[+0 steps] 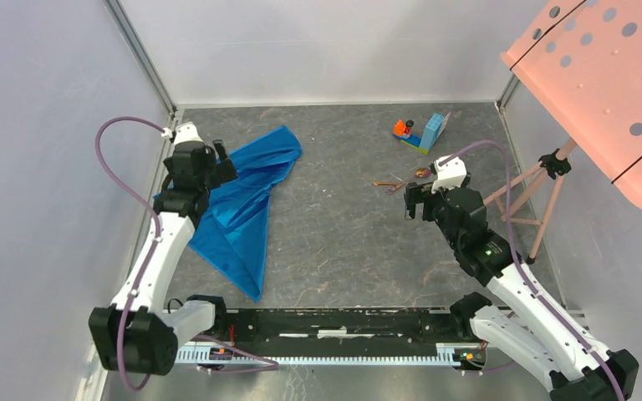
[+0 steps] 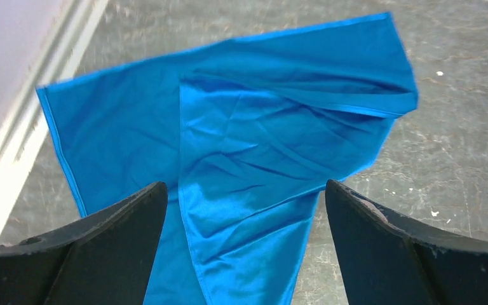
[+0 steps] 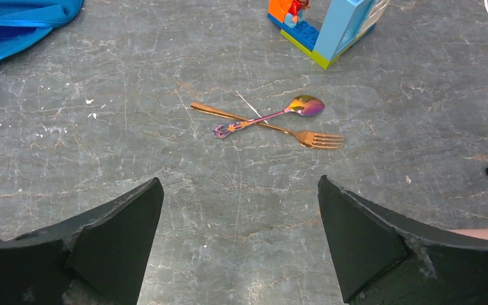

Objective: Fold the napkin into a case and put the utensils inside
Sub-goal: Move the crumpled napkin to the center of the board, then flatten out the crumpled napkin at the center of the board.

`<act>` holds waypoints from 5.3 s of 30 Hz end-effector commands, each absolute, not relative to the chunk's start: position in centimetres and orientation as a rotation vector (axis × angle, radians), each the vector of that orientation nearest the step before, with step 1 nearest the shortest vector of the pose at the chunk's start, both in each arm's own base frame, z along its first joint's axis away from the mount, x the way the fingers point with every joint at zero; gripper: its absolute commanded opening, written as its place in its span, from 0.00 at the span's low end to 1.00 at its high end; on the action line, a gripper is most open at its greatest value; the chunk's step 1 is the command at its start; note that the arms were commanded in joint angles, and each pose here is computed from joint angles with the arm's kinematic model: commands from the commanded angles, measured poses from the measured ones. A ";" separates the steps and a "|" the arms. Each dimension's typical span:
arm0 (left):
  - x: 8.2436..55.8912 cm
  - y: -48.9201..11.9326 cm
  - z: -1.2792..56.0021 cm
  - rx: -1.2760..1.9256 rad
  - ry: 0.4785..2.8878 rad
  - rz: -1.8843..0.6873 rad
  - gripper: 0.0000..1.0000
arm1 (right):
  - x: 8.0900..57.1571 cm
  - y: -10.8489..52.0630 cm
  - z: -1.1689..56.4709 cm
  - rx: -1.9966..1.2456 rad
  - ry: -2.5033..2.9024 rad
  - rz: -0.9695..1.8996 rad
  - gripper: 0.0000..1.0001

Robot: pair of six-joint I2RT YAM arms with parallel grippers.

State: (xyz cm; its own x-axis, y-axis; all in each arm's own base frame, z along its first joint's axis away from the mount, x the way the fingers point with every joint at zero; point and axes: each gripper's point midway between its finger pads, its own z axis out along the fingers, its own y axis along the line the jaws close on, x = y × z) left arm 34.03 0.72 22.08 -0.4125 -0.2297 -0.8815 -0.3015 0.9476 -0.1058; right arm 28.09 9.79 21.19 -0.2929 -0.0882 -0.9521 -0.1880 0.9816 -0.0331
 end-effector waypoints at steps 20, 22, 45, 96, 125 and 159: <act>40.0 7.4 7.3 -1.107 2.324 -0.370 0.94 | 29.8 12.0 19.2 -0.153 1.964 0.174 0.98; 40.7 7.9 7.4 -1.098 2.309 -0.351 0.88 | 29.9 12.3 18.7 -0.134 1.969 0.194 0.98; 46.2 8.6 4.2 -0.954 2.355 -0.418 0.66 | 30.0 14.3 17.6 -0.122 1.995 0.318 0.98; 41.9 -2.6 23.6 -0.503 2.100 -0.433 0.75 | 38.9 43.3 12.3 0.218 1.926 0.903 0.98; 40.4 -2.1 26.6 -0.478 2.015 -0.400 0.78 | 36.5 40.3 9.0 -0.774 2.084 1.201 0.00; 27.6 -6.0 13.9 -0.653 2.384 -0.520 1.00 | 38.7 44.5 12.5 -0.769 2.020 0.351 0.61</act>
